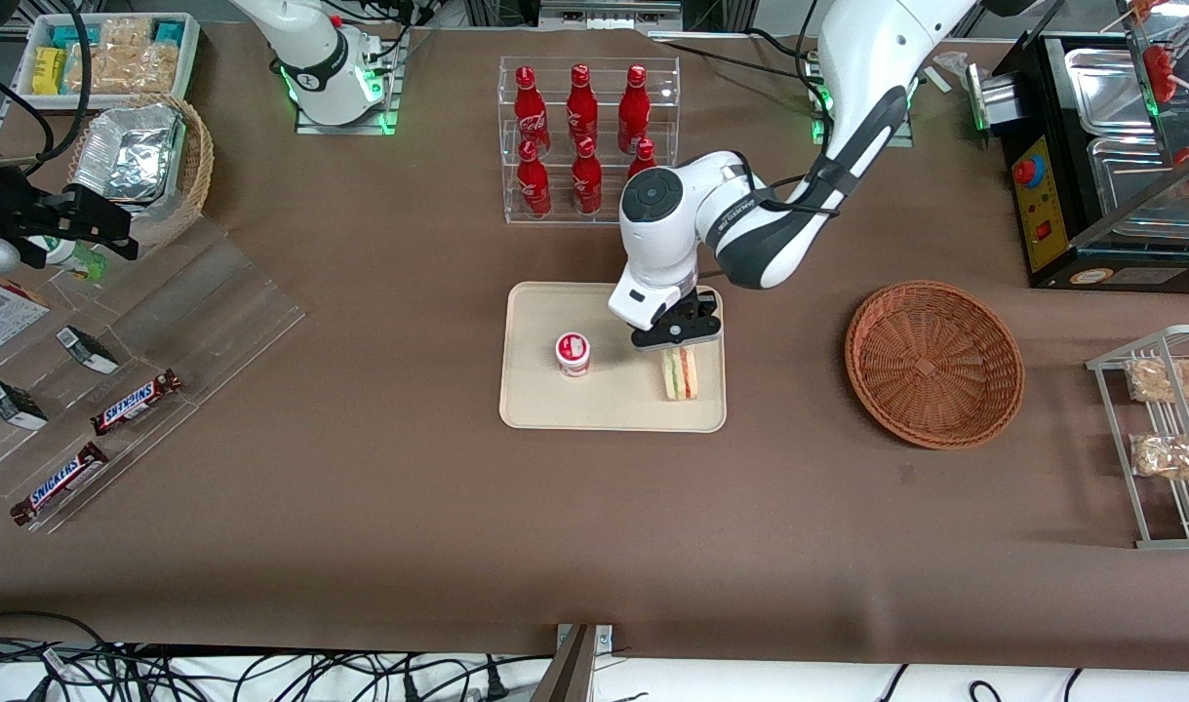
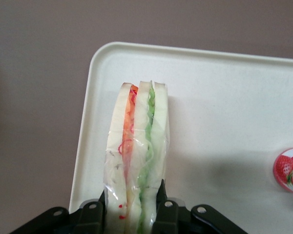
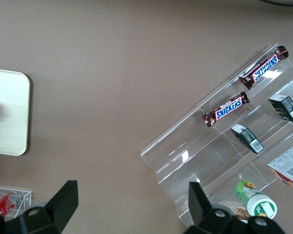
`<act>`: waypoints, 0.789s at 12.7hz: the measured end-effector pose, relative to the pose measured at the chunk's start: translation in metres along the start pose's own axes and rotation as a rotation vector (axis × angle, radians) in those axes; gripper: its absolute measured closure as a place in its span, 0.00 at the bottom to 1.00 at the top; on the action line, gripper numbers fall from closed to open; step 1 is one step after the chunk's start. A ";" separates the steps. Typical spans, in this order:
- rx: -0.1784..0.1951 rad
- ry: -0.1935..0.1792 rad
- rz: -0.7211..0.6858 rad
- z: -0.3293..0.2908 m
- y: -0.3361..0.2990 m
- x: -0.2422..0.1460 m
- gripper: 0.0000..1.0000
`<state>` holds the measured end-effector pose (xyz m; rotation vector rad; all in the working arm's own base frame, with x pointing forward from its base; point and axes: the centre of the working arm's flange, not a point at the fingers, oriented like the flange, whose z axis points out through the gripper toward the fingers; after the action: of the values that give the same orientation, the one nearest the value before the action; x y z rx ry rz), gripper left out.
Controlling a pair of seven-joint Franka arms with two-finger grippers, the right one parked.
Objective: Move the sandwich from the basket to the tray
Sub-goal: 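Lower the sandwich onto the tray beside the cup and open the left gripper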
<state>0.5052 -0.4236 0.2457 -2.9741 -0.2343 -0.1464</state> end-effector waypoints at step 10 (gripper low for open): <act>0.017 0.032 -0.025 0.013 0.004 -0.003 0.51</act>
<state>0.5044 -0.4262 0.2317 -2.9508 -0.2671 -0.1933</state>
